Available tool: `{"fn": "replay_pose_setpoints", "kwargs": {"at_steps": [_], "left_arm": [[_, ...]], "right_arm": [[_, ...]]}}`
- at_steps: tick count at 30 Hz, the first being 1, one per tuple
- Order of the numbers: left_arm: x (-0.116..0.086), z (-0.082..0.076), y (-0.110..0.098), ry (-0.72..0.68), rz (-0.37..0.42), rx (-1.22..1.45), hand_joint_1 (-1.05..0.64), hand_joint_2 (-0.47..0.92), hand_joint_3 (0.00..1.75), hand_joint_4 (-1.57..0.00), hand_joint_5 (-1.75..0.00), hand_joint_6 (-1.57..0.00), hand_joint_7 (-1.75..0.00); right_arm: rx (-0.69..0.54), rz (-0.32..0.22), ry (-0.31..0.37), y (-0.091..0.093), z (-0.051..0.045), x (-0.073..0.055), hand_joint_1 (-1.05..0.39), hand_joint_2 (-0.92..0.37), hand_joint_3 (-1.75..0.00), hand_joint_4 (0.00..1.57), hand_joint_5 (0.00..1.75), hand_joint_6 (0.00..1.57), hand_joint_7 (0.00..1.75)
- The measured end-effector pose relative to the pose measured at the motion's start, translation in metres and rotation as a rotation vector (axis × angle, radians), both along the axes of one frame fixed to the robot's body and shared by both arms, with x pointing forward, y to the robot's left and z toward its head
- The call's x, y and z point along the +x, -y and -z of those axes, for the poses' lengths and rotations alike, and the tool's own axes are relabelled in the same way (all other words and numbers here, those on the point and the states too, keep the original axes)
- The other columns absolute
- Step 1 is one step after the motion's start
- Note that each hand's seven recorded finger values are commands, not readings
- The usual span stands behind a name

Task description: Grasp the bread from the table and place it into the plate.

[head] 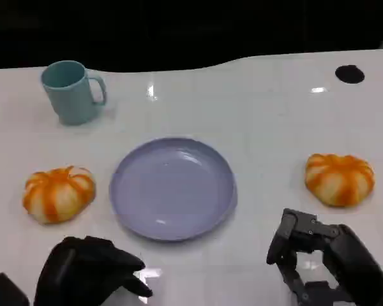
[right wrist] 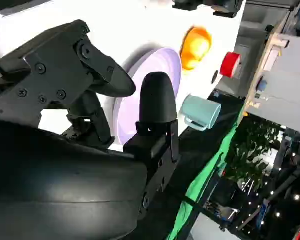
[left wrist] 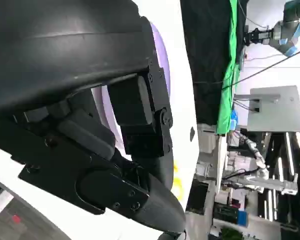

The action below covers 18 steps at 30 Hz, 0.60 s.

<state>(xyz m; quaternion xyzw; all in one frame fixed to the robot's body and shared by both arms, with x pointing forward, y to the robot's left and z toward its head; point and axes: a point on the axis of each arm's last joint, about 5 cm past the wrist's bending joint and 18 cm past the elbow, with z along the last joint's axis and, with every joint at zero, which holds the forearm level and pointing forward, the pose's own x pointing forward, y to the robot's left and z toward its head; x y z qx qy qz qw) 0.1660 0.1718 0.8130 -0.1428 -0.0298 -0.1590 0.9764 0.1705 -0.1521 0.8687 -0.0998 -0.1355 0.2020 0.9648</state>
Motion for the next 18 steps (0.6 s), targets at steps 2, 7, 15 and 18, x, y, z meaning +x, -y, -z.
{"fn": "replay_pose_setpoints", "kwargs": {"at_steps": [2, 7, 15, 18], "left_arm": [[0.0, 0.0002, 0.0, -0.003, 0.001, -0.005, -1.05, 0.77, 0.0, -1.57, -0.36, -1.57, -0.14], [0.0, 0.0002, -0.0001, -0.001, 0.005, -0.007, -1.05, 0.77, 0.0, -1.57, -0.35, -1.57, -0.13], [0.0001, 0.0, -0.0003, 0.001, 0.006, 0.0, -1.05, 0.78, 0.0, -1.57, -0.36, -1.57, -0.13], [0.0002, 0.0, -0.0004, 0.002, 0.006, 0.0, -1.05, 0.78, 0.0, -1.57, -0.36, -1.57, -0.13]], "right_arm": [[0.001, -0.001, -0.001, 0.0, 0.0001, 0.0008, -0.12, -0.47, -1.24, 0.79, 1.75, 0.61, 1.58], [-0.004, -0.002, 0.002, -0.0003, -0.0004, 0.0017, -0.13, -0.46, -1.25, 0.79, 1.75, 0.62, 1.57], [-0.005, 0.0, 0.003, -0.0002, -0.0004, 0.0017, -0.13, -0.46, -1.27, 0.77, 1.75, 0.62, 1.57], [-0.005, 0.001, 0.003, -0.0003, -0.0005, 0.0018, -0.13, -0.44, -1.27, 0.78, 1.75, 0.62, 1.57]]}}
